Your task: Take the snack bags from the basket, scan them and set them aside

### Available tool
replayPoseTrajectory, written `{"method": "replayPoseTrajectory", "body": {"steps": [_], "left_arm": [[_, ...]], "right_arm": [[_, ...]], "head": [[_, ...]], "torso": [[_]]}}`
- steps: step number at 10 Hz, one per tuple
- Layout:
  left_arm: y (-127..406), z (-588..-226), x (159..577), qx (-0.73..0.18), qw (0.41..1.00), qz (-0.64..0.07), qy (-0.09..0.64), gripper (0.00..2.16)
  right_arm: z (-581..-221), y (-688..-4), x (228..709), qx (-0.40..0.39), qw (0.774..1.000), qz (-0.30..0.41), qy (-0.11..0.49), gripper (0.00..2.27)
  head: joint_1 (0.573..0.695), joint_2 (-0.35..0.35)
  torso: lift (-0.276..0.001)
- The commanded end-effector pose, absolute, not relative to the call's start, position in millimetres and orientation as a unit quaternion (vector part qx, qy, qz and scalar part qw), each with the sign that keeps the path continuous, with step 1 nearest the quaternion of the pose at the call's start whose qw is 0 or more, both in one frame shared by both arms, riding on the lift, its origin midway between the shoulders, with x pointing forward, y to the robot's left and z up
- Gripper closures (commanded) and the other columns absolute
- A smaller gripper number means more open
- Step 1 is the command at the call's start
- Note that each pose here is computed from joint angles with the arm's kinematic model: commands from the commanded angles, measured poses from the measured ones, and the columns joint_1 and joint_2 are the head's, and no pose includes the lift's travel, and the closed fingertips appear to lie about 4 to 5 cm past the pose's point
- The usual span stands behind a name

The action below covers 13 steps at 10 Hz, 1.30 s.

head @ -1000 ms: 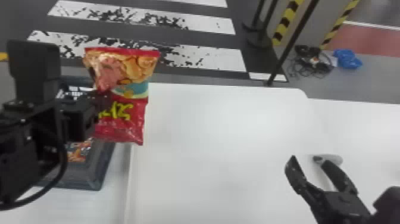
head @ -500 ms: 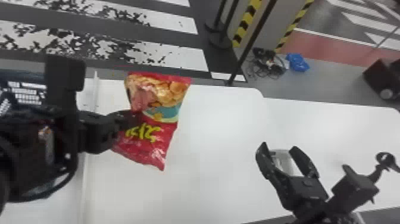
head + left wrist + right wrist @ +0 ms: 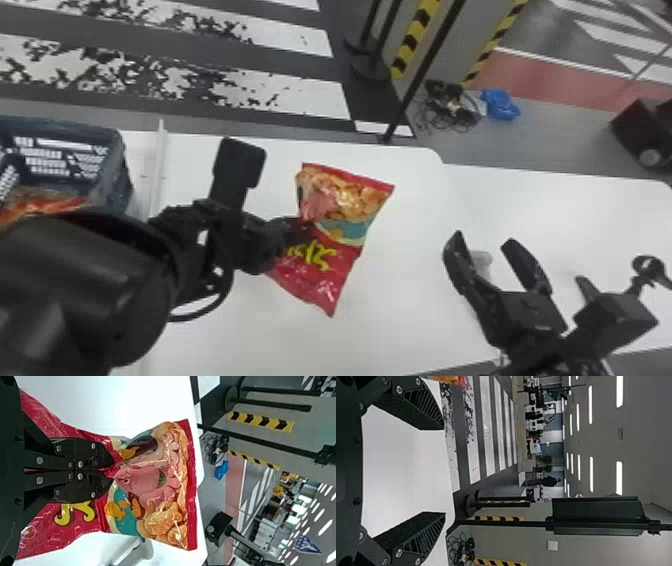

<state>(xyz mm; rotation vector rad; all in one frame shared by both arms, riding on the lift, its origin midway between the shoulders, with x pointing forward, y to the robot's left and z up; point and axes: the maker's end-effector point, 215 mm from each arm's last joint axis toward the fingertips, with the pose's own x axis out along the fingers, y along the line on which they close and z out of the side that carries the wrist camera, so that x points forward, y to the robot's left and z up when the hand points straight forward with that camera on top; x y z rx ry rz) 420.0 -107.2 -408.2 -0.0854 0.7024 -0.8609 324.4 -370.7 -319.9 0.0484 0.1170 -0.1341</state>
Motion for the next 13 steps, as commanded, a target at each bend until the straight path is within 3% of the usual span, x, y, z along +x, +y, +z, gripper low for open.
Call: {"method": "replayPoseTrajectory", "body": {"steps": [1,4,8,9,10,11,13], "left_arm": [[-128.6,-436.3,413.6,0.014,0.836,-0.419,0.353,1.67],[-135.8,-482.2,403.7,0.041,0.82,-0.428,0.379,1.65],[-154.8,-499.2,402.1,0.038,0.812,-0.452,0.366,1.64],[-160.6,-496.0,404.2,0.024,0.814,-0.458,0.356,1.49],[-164.3,-490.9,406.4,0.024,0.817,-0.461,0.346,0.47],[-164.9,-486.1,409.2,0.024,0.82,-0.46,0.34,0.0],[-164.1,-452.9,431.1,0.027,0.852,-0.437,0.288,0.03]], "right_arm": [[-318.9,-371.3,325.1,0.025,0.996,-0.068,0.057,0.17],[-314.2,-377.0,328.1,0.025,0.996,-0.073,0.047,0.17],[-314.3,-377.3,330.7,0.027,0.996,-0.072,0.045,0.17],[-314.9,-377.9,330.4,0.027,0.996,-0.072,0.045,0.17],[-314.7,-378.3,330.3,0.027,0.996,-0.073,0.044,0.17],[-314.3,-378.3,329.9,0.027,0.996,-0.073,0.043,0.17],[-315.0,-375.9,330.2,0.029,0.996,-0.07,0.044,0.17]], "head": [[0.695,-0.35],[0.695,-0.35],[0.695,-0.35],[0.695,-0.35],[0.695,-0.35],[0.695,-0.35],[0.695,-0.35]], "torso": [[-0.075],[-0.075],[-0.075],[-0.075],[-0.075],[-0.075],[-0.075]]}}
